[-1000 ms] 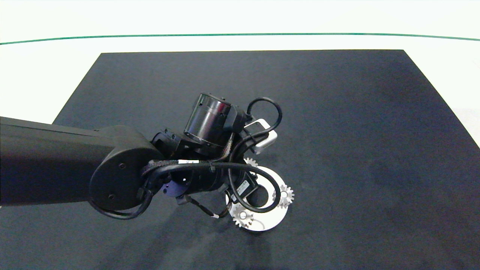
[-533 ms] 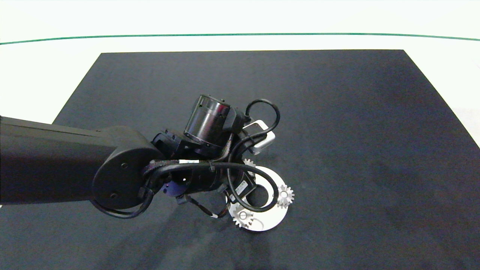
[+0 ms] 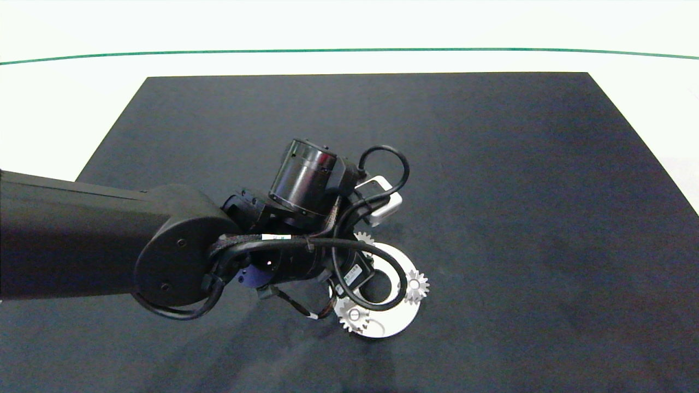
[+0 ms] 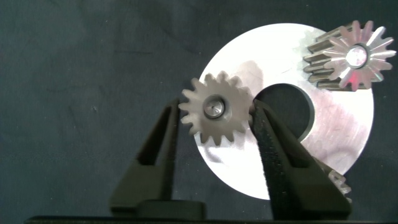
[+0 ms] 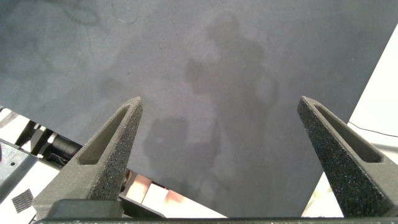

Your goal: Install three planetary gears onto the carrier pins

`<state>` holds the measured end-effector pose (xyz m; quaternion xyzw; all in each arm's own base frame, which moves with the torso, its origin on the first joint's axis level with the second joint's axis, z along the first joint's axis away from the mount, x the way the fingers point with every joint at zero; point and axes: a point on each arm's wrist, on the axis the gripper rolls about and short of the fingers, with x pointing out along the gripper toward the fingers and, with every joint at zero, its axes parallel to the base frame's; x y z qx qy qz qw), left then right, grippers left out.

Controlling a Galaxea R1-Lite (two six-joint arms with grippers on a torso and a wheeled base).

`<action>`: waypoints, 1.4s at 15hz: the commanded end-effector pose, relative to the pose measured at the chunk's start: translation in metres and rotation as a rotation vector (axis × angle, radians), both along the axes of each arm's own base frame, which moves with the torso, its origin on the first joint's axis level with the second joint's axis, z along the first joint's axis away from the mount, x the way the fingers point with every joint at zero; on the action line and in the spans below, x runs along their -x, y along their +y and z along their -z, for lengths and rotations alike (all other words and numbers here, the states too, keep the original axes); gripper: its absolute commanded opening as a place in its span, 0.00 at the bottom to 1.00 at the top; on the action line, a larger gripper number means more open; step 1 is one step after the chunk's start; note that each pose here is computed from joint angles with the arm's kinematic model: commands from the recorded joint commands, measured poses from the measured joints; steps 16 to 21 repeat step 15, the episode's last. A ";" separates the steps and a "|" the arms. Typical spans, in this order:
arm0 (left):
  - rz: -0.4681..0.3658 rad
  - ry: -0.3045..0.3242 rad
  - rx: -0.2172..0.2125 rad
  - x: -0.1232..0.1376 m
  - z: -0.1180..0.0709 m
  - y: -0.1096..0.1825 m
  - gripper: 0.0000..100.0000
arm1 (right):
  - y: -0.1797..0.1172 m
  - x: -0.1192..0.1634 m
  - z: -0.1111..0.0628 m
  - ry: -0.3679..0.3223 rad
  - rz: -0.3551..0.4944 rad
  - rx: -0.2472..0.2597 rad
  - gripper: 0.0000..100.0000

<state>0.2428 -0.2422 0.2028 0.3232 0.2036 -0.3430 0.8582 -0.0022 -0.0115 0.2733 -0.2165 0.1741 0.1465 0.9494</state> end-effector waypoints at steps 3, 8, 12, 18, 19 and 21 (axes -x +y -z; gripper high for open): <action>-0.003 -0.003 -0.002 -0.001 0.000 0.000 1.00 | 0.000 0.000 0.000 0.003 0.002 0.006 1.00; -0.190 -0.092 0.123 -0.010 -0.048 0.062 1.00 | 0.000 0.000 0.000 -0.001 0.024 0.010 1.00; -0.559 -0.203 0.153 0.006 -0.090 0.164 1.00 | 0.003 -0.007 -0.003 -0.004 0.185 0.030 1.00; -0.765 -0.279 0.166 0.057 -0.094 0.218 1.00 | 0.002 -0.005 -0.008 -0.062 0.346 0.014 1.00; -0.765 -0.279 0.166 0.057 -0.094 0.218 1.00 | 0.002 -0.005 -0.008 -0.062 0.346 0.014 1.00; -0.765 -0.279 0.166 0.057 -0.094 0.218 1.00 | 0.002 -0.005 -0.008 -0.062 0.346 0.014 1.00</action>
